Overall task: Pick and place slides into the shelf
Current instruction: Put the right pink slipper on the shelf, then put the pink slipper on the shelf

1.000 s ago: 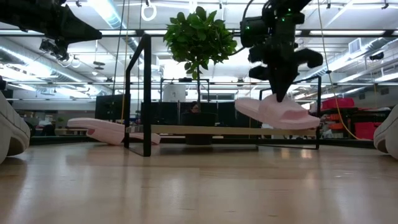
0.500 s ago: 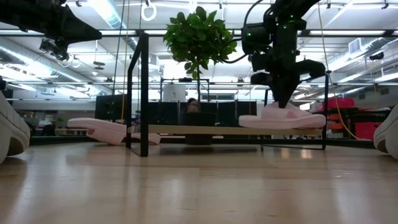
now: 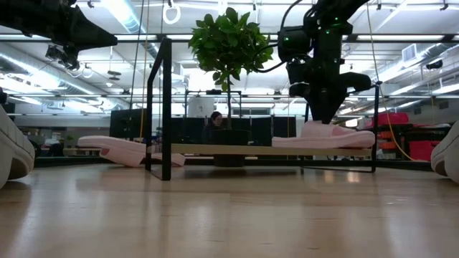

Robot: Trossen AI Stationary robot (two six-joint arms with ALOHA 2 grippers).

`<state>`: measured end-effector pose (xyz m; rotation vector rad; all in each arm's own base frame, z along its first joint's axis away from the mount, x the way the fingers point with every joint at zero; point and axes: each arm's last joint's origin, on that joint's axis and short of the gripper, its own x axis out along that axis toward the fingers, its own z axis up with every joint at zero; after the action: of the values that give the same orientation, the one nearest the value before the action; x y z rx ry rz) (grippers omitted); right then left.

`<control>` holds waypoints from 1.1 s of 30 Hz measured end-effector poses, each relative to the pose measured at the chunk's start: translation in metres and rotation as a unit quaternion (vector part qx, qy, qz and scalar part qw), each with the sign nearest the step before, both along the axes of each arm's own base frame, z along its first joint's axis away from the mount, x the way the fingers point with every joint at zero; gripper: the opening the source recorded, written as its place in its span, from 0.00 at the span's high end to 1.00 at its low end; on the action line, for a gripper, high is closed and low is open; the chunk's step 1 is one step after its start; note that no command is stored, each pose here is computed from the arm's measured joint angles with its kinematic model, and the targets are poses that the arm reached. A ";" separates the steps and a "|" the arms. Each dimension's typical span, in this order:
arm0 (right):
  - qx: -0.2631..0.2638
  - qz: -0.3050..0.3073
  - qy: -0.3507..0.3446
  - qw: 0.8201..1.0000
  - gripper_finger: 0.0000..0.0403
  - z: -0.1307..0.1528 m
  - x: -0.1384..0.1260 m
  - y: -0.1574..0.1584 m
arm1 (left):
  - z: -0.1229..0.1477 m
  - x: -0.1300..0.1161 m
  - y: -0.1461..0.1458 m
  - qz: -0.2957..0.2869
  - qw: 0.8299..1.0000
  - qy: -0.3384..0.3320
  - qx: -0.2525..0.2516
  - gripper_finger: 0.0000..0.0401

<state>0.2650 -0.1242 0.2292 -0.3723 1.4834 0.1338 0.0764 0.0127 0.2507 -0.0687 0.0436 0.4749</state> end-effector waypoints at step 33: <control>-0.056 -0.051 -0.092 0.993 0.57 0.061 -0.021 0.035 | 0.000 0.000 0.000 0.000 1.000 0.000 0.000 0.88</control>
<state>0.2444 -0.0896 0.2900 -0.3872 1.3275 -0.0644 0.0763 0.0127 0.2506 -0.0686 0.0440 0.4753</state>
